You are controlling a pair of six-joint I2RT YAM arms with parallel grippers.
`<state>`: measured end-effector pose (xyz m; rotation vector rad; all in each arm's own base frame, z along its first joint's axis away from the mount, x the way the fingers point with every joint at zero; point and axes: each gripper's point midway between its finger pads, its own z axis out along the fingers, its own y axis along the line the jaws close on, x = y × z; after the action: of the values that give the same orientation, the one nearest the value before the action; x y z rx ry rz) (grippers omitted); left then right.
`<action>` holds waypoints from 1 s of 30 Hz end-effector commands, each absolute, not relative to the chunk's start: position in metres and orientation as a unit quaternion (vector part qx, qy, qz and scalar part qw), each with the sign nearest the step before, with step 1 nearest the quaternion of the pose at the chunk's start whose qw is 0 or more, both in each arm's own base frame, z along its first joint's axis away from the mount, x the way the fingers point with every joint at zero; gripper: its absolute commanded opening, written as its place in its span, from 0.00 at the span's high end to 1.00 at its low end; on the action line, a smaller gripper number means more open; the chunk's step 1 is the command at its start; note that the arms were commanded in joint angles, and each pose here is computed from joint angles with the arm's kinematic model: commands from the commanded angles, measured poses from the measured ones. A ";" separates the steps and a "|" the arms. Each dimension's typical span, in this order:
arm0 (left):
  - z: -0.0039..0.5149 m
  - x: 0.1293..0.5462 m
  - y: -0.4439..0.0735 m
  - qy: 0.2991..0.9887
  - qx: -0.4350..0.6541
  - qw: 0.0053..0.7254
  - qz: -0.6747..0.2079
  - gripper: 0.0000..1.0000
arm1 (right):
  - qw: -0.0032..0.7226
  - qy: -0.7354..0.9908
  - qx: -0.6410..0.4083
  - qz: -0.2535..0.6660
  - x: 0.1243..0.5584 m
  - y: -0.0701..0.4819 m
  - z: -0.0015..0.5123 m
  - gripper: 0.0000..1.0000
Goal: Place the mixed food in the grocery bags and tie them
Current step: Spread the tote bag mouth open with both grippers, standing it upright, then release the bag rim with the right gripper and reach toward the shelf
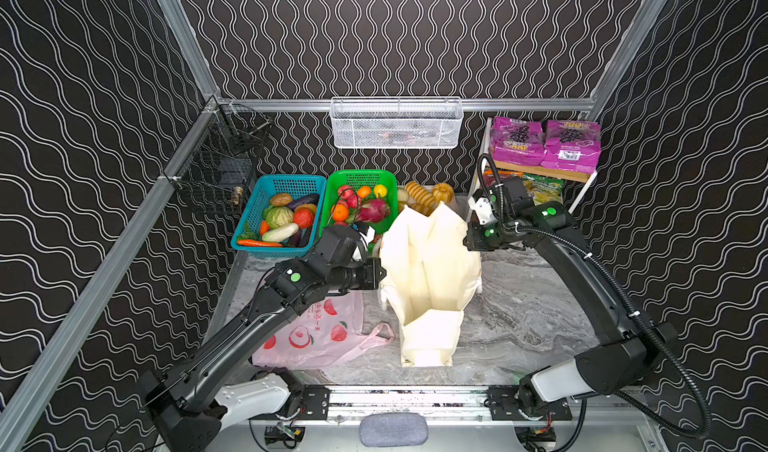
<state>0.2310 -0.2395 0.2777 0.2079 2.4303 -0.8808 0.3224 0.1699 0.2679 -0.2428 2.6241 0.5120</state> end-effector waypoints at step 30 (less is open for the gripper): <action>0.266 0.264 -0.234 0.921 0.121 0.285 -0.236 1.00 | 0.477 0.852 0.201 0.073 0.366 0.009 0.288 0.20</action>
<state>0.2704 -0.2374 0.2663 0.3145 2.4467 -0.6230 0.3463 0.0243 0.2881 0.3861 2.2146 0.1695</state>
